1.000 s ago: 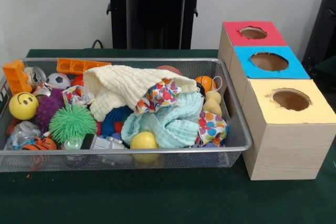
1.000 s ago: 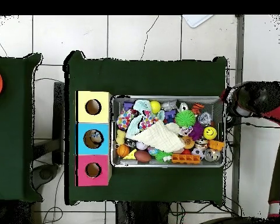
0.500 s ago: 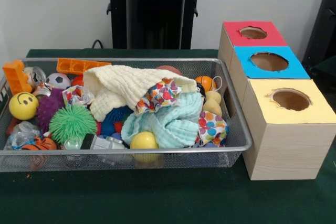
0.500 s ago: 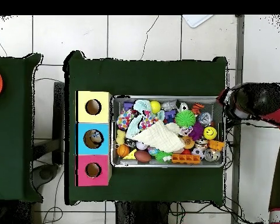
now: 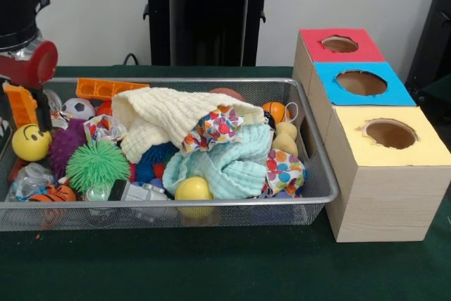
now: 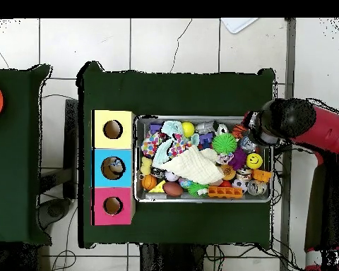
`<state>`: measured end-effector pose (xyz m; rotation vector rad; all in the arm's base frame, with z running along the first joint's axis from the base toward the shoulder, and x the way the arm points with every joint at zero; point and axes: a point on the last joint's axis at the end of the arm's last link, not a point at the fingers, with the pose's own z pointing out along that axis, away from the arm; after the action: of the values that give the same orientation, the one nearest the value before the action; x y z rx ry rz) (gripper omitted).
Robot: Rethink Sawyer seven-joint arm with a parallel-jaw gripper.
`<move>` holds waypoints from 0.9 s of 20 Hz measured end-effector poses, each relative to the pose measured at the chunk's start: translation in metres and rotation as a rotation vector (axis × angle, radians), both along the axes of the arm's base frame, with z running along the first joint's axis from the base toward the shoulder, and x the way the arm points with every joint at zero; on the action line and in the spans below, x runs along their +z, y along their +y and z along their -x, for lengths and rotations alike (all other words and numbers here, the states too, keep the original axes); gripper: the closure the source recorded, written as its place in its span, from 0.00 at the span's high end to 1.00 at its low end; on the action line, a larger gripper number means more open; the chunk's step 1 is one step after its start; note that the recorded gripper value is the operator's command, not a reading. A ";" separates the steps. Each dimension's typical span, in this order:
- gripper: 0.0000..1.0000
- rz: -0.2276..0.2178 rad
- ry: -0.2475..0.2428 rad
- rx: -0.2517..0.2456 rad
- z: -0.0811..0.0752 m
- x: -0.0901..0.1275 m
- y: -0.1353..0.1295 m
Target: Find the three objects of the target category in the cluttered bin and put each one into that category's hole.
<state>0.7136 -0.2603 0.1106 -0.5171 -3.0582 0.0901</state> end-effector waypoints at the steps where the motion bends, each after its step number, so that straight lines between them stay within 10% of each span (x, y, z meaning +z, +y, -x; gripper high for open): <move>1: 1.00 -0.002 0.000 0.001 0.000 0.000 0.002; 18: 1.00 -0.008 0.019 -0.032 0.016 -0.046 -0.014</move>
<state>0.6978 -0.2738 0.0644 -0.5611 -3.0296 0.0813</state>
